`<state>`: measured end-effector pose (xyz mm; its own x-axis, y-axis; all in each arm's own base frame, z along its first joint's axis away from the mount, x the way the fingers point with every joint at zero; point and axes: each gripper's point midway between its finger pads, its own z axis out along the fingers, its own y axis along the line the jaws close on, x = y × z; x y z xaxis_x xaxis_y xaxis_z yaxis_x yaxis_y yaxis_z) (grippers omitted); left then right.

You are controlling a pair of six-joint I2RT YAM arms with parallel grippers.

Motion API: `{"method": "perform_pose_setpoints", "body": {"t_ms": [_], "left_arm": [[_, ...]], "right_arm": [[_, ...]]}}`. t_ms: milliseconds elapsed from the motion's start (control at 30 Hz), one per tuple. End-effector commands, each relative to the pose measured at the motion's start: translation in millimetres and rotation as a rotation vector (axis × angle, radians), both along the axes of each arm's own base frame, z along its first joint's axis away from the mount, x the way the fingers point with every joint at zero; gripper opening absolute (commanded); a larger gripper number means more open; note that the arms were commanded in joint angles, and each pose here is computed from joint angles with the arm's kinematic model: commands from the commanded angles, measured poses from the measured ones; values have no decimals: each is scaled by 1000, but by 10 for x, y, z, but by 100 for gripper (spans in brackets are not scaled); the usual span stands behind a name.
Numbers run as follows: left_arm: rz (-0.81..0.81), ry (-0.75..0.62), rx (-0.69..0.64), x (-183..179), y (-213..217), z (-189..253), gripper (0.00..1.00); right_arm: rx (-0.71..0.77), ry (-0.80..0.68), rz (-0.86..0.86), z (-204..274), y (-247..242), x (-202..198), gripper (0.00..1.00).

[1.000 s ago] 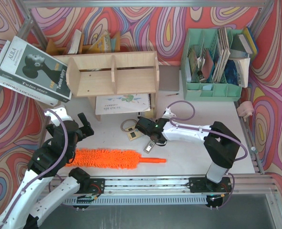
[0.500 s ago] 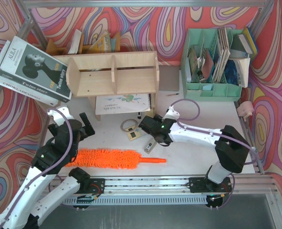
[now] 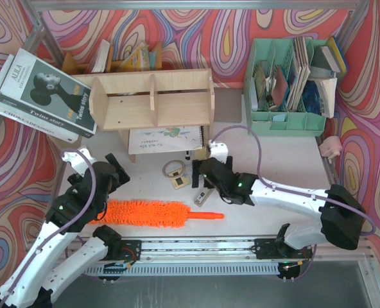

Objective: Dust the bookshelf with a duster

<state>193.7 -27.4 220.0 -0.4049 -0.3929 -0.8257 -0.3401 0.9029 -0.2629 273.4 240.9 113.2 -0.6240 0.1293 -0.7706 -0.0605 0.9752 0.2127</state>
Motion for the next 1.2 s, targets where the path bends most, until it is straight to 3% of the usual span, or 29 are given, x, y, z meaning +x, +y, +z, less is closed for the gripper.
{"method": "perform_pose_setpoints", "body": {"t_ms": [0,67,267,467,1167], "left_arm": [[52,103,-73,-148,-19,-206,98],[76,124,-86,-188,-3,-211,98],[198,214,-82,-340,127,-347,98],[227,247,-135,-388,79,-591,98],[302,303,-162,-461,84,-1028,98]], "right_arm": [[-97,-222,390,336,570,-134,94],[-136,-263,502,336,768,-313,99],[-41,-281,727,274,1150,-644,99],[-73,-262,862,128,1398,-835,96],[-141,-176,1015,-351,1748,-1009,93]]}}
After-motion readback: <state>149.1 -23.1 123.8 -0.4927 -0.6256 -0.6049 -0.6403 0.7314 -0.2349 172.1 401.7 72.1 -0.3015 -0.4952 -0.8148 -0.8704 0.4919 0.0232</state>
